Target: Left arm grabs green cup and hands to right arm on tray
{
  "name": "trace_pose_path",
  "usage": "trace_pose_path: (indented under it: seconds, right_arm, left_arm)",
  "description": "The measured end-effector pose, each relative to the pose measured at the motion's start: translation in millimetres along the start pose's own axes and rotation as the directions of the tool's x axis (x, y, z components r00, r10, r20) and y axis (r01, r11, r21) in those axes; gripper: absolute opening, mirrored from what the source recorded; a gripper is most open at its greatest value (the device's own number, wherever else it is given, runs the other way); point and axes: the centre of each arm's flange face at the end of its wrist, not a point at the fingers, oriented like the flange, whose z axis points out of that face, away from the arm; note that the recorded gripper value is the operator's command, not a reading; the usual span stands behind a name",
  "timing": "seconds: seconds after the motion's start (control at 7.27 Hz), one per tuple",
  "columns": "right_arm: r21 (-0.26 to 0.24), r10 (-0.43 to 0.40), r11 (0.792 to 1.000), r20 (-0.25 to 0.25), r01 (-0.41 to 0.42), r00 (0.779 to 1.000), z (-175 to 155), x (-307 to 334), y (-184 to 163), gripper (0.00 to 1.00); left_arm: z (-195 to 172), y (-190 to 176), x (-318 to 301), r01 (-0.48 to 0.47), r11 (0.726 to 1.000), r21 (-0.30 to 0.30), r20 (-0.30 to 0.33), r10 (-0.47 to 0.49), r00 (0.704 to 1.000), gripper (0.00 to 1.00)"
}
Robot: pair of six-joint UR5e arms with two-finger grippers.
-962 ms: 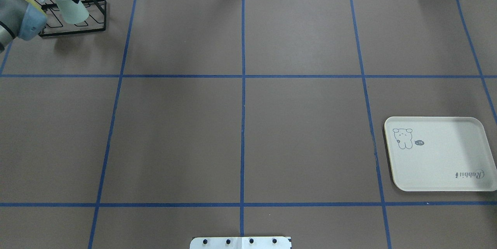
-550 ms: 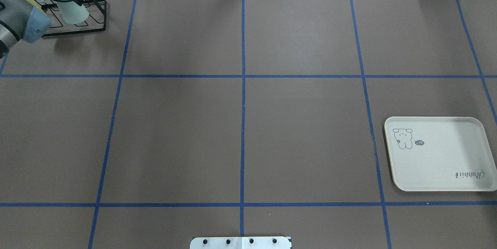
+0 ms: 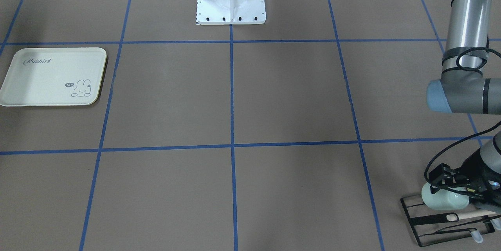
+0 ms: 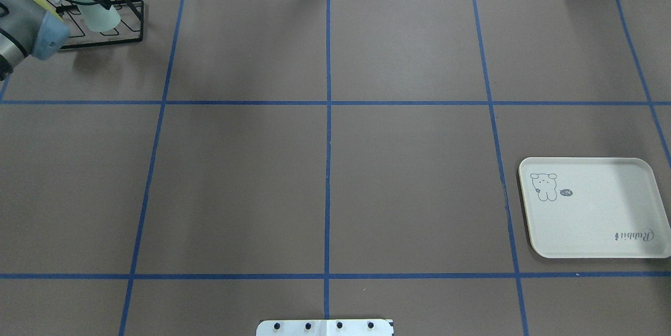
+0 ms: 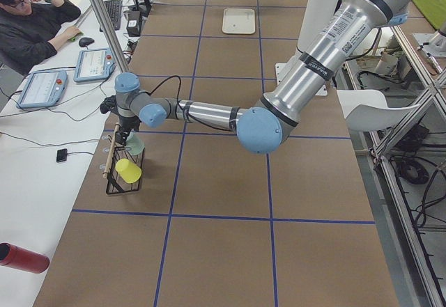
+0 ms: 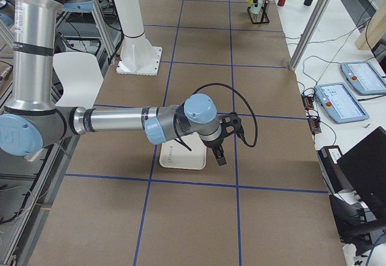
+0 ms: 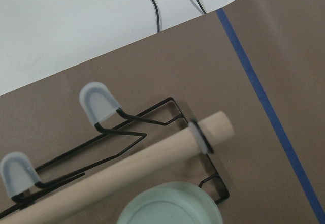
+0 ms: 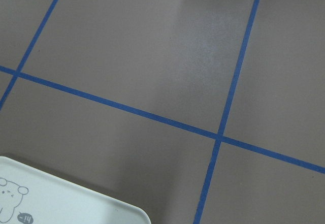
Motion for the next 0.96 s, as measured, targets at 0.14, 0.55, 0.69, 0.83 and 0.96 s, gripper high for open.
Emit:
trace_pose_path:
  seconds: [0.14, 0.55, 0.69, 0.83, 0.96]
  right_arm:
    - [0.000, 0.000, 1.000, 0.000, 0.000, 1.000, 0.1, 0.1, 0.0, 1.00]
    - [0.000, 0.000, 1.000, -0.001, 0.000, 1.000, 0.2, 0.3, 0.1, 1.00]
    - [0.000, 0.000, 1.000, -0.001, 0.000, 1.000, 0.1, 0.3, 0.1, 1.00]
    - [0.000, 0.000, 1.000, -0.002, 0.000, 1.000, -0.1, 0.1, 0.0, 1.00]
    - [0.000, -0.001, 1.000, -0.002, 0.001, 1.000, -0.2, -0.1, -0.1, 1.00]
  left_arm:
    - [1.6, -0.4, -1.1, 0.002, 1.000, -0.003, 0.002, -0.002, 1.000, 0.91]
    - [6.3, -3.4, -3.1, 0.008, 1.000, -0.014, 0.006, -0.007, 1.000, 0.82]
    - [7.0, -3.3, -3.6, 0.009, 1.000, -0.015, 0.007, -0.008, 1.000, 0.68]
    - [7.2, -3.3, -3.8, 0.009, 1.000, -0.016, 0.007, -0.009, 1.000, 0.56]
    - [7.1, -3.5, -3.6, 0.009, 1.000, -0.016, 0.007, -0.009, 1.000, 0.44]
